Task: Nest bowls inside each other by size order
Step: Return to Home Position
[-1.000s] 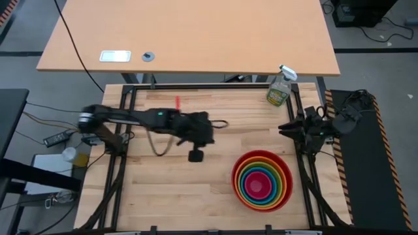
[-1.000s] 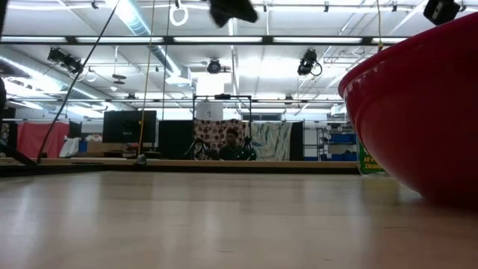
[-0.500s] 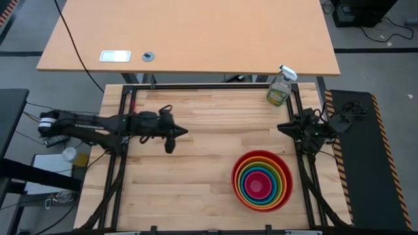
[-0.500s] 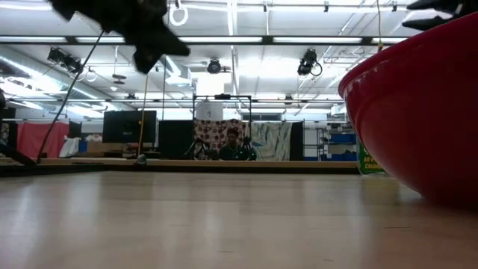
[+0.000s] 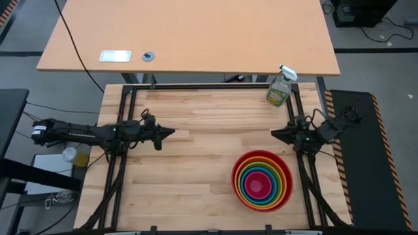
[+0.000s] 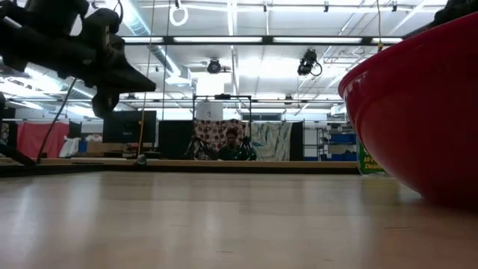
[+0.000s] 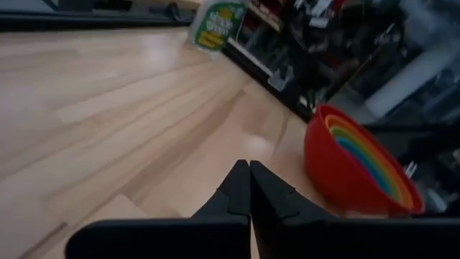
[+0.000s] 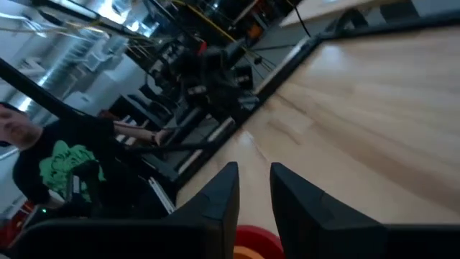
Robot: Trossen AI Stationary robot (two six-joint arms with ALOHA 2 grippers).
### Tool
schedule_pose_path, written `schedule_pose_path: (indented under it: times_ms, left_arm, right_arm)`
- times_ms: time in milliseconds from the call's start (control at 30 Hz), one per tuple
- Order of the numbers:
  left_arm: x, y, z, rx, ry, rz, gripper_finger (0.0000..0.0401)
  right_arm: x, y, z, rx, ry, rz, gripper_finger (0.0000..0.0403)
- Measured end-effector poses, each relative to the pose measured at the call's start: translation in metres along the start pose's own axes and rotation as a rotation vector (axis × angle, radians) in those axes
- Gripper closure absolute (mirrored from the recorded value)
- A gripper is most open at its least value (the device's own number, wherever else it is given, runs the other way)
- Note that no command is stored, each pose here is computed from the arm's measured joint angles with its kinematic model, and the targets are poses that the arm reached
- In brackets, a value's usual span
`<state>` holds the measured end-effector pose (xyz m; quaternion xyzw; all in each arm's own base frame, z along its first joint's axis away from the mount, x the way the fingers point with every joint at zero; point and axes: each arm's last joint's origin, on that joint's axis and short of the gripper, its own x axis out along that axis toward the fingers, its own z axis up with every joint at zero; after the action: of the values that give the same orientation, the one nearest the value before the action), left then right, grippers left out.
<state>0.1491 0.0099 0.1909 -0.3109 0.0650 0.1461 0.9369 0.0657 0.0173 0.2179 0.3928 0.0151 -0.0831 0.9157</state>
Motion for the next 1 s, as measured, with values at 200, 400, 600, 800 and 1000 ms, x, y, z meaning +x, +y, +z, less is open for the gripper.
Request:
schedule_pose_path:
  times_ms: [200,400,600,800,1000]
  left_arm:
    - [-0.009,0.009,-0.007,-0.058,-0.063,-0.007,0.0399]
    - [-0.017,0.012,-0.007,-0.072,-0.124,-0.023,0.04]
    - [-0.023,0.016,-0.009,-0.083,-0.168,-0.028,0.04]
    - [-0.026,0.022,-0.015,-0.077,-0.181,-0.036,0.04]
    - [-0.026,0.028,-0.023,-0.1,-0.172,-0.03,0.04]
  right_arm:
    - [0.014,-0.009,-0.019,0.069,-0.048,0.053,0.032]
    - [0.028,-0.023,-0.033,0.136,-0.172,0.108,0.0324]
    - [0.031,-0.022,-0.021,0.101,-0.26,0.13,0.0326]
    - [0.036,-0.029,-0.012,0.061,-0.305,0.108,0.0326]
    - [0.035,-0.032,0.003,0.055,-0.415,0.126,0.0326]
